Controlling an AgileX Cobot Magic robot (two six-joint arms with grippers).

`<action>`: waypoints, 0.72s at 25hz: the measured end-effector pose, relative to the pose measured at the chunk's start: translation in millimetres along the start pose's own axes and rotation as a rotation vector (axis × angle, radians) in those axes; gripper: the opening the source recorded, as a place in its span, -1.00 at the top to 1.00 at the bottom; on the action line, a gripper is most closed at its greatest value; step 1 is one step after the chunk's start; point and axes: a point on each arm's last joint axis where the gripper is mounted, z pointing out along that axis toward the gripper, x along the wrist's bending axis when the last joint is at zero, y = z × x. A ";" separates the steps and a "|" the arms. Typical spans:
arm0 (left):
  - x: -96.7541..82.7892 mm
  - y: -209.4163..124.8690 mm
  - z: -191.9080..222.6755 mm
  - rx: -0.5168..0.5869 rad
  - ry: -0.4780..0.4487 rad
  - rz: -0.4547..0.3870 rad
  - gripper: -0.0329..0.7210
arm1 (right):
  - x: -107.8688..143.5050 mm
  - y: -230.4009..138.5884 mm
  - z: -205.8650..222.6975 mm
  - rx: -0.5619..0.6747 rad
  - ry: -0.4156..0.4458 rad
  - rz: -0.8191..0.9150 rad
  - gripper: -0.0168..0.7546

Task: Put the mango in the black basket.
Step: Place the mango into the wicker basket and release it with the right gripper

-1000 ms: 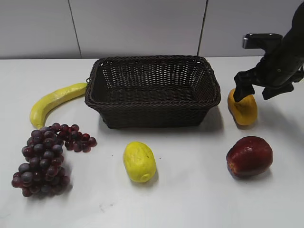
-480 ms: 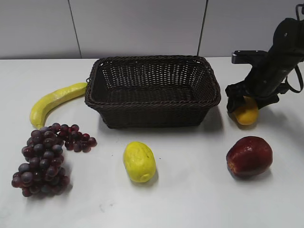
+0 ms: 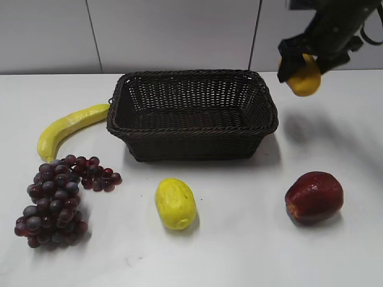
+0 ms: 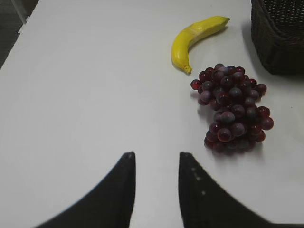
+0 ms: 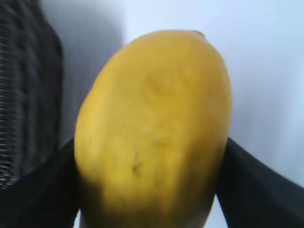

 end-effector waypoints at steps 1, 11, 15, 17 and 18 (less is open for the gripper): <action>0.0 0.0 0.0 0.000 0.000 0.000 0.30 | 12.0 6.7 -5.7 -0.027 0.010 -0.025 -0.54; 0.0 0.0 0.0 0.000 0.000 0.000 0.30 | 116.6 4.3 32.0 0.006 0.096 -0.231 -0.54; 0.0 0.0 0.0 0.000 0.000 0.000 0.30 | 116.1 -6.2 74.9 0.091 0.089 -0.235 -0.54; 0.0 0.0 0.0 0.000 0.000 0.000 0.30 | 114.3 -11.1 93.1 0.121 0.080 -0.237 -0.54; 0.0 0.0 0.0 0.000 0.000 0.000 0.30 | 113.6 -12.2 99.1 0.123 0.076 -0.239 -0.54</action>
